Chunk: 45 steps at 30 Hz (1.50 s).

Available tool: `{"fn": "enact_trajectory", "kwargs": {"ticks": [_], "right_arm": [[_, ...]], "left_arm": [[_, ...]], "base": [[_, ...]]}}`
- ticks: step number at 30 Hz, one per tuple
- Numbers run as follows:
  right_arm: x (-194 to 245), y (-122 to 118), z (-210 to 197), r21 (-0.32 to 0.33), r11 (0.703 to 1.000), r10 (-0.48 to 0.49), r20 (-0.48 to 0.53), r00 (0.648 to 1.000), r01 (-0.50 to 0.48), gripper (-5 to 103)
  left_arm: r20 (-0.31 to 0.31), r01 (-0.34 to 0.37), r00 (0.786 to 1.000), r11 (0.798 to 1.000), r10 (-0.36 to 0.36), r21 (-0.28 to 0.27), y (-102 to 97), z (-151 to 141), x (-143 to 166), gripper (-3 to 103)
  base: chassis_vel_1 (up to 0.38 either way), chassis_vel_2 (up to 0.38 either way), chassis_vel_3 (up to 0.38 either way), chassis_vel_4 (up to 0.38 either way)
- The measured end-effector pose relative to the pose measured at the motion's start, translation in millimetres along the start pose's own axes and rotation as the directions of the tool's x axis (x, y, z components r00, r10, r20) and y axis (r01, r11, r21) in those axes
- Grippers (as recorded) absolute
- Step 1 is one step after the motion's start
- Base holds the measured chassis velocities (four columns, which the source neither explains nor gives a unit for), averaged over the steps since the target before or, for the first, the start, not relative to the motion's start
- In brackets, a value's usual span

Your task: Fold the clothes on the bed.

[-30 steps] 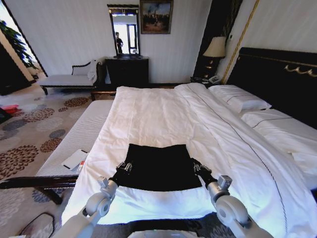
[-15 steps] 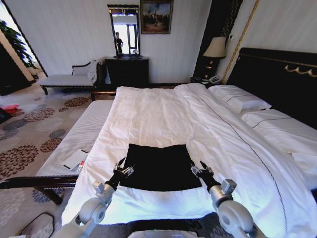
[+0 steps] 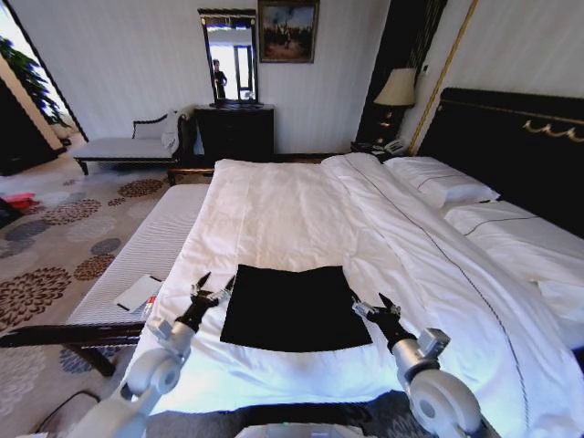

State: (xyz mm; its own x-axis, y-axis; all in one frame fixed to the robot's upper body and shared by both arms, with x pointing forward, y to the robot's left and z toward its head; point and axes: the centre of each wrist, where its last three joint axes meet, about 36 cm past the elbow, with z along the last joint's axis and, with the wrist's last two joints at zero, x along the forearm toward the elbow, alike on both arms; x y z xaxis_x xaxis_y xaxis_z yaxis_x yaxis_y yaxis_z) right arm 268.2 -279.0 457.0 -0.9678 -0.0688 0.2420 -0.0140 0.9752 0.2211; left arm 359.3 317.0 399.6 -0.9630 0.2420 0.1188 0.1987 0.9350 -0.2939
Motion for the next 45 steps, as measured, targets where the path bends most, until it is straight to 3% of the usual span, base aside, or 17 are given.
{"fn": "enact_trajectory", "kwargs": {"ticks": [1,4,6,10,14,16,19,21,28,40,44,45], "right_arm": [[-0.1,-1.7,1.1,0.005,1.0,0.006,-0.003,1.0,-0.006,100],[-0.4,-7.9,2.8,0.015,1.0,0.026,-0.008,1.0,-0.026,100],[-0.5,-9.1,2.6,0.017,0.999,0.029,-0.008,1.0,-0.029,100],[-0.9,-15.2,-1.5,0.028,0.999,0.046,-0.004,0.999,-0.045,100],[-0.6,-18.8,-2.3,0.034,0.998,0.058,-0.007,0.998,-0.058,100],[-0.1,-21.7,-2.8,0.039,0.997,0.068,-0.01,0.998,-0.068,100],[0.0,-23.2,-3.4,0.039,0.997,0.074,-0.011,0.997,-0.074,100],[-0.8,-25.4,-3.6,0.04,0.996,0.085,-0.012,0.996,-0.085,100],[-2.9,-27.7,-6.8,0.04,0.995,0.096,-0.012,0.995,-0.096,100],[-4.8,-29.2,-9.1,0.038,0.994,0.104,-0.012,0.994,-0.104,100],[-4.4,-30.6,-9.9,0.043,0.993,0.109,-0.013,0.994,-0.109,100],[-4.4,-30.6,-9.9,0.043,0.993,0.109,-0.013,0.994,-0.109,100]], "left_arm": [[-0.045,0.013,0.999,1.0,-0.012,0.026,2.9,-2.8,-6.0,100],[-0.089,0.026,0.996,0.998,-0.021,0.056,13.3,-9.3,-34.6,100],[-0.095,0.029,0.995,0.998,-0.023,0.063,15.5,-10.6,-42.9,100],[-0.139,0.022,0.99,0.994,-0.007,0.103,19.2,-6.8,-97.7,100],[-0.165,0.011,0.986,0.995,0.007,0.104,16.9,-1.1,-130.6,103],[-0.176,-0.009,0.984,0.995,0.026,0.097,11.8,0.5,-160.3,97],[-0.18,-0.022,0.983,0.994,0.041,0.102,7.2,0.7,-174.4,93],[-0.191,-0.03,0.98,0.994,0.05,0.106,3.6,4.3,-188.3,82],[-0.232,-0.015,0.971,0.99,0.048,0.14,4.7,20.0,-186.1,63],[-0.266,-0.007,0.963,0.989,0.046,0.148,6.8,34.5,-169.7,61],[-0.261,-0.008,0.964,0.988,0.047,0.151,3.1,33.3,-171.5,41],[-0.261,-0.008,0.964,0.988,0.047,0.151,3.1,33.3,-171.5,41]], "base": [[0.0,0.0,0.0,0.0],[0.0,0.0,0.0,0.0],[0.0,0.0,0.0,0.0],[0.0,0.0,0.0,0.0],[0.0,0.0,0.0,0.0],[0.0,0.0,0.0,0.0],[0.0,0.0,0.0,0.0],[0.0,0.0,0.0,0.0],[0.0,0.0,0.0,0.0],[0.0,0.0,0.0,0.0],[0.0,0.0,0.0,0.0],[0.0,0.0,0.0,0.0]]}}
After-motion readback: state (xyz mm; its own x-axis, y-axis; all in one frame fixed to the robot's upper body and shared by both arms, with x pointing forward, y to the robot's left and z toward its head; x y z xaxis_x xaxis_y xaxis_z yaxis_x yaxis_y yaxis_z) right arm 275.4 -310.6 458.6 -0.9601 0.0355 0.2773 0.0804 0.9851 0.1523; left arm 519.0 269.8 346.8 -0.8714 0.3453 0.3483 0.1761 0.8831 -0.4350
